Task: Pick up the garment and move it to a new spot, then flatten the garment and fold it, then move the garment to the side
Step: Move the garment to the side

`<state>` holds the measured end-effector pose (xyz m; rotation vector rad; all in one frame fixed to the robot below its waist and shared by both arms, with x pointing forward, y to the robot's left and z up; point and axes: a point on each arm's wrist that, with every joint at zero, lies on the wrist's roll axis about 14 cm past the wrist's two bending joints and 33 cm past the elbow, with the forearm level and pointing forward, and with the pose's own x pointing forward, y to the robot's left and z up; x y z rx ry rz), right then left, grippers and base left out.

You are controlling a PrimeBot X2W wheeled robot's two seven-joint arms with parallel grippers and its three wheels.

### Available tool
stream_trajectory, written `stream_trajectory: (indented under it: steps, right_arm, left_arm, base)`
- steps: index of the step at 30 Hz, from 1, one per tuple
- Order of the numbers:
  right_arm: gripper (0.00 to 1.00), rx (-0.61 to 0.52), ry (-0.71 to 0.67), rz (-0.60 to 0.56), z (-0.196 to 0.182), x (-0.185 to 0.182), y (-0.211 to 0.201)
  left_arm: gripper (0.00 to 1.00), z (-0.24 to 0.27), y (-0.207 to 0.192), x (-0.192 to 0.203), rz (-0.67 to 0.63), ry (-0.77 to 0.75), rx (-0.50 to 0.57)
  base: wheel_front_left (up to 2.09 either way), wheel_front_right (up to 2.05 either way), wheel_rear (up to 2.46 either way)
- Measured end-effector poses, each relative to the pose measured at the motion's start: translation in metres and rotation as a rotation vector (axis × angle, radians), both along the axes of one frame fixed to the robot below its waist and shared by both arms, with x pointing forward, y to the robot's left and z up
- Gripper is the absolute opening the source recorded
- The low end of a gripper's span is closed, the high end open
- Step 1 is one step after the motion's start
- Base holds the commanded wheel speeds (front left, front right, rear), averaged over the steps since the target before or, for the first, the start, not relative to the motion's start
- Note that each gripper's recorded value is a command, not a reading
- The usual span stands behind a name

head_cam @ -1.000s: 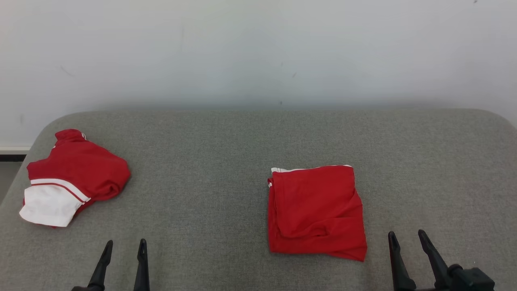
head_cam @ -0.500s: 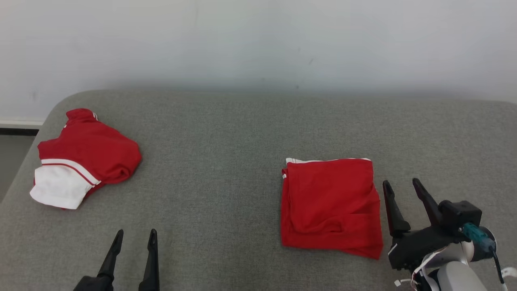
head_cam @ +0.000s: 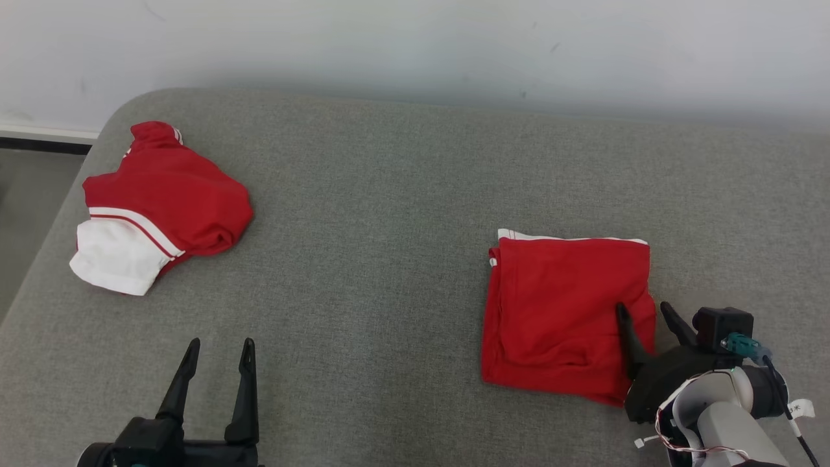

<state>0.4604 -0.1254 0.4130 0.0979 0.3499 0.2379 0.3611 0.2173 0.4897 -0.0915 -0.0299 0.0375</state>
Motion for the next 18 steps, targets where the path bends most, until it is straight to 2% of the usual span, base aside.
stream_trajectory:
  steps: [7, 8, 9, 18]
  right_arm:
    - [1.0, 0.007, 0.101, 0.017, -0.032, -0.008, 0.013]
    - [0.43, 0.013, 0.102, 0.016, -0.032, -0.008, 0.014]
    - [0.0, 0.018, 0.102, 0.015, -0.032, -0.008, 0.015]
    - [0.0, -0.002, 0.054, 0.048, -0.02, -0.001, 0.019]
  left_arm:
    - [1.0, -0.003, 0.005, 0.003, 0.014, 0.011, 0.001]
    - [1.0, -0.003, 0.005, 0.003, 0.014, 0.01, 0.001]
    - [1.0, -0.003, 0.005, 0.003, 0.014, 0.009, 0.002]
    - [1.0, 0.001, 0.001, 0.006, -0.001, -0.004, 0.001]
  base:
    - [0.0, 0.0, 0.0]
    - [0.0, 0.0, 0.0]
    - [0.0, 0.0, 0.0]
    - [0.0, 0.0, 0.0]
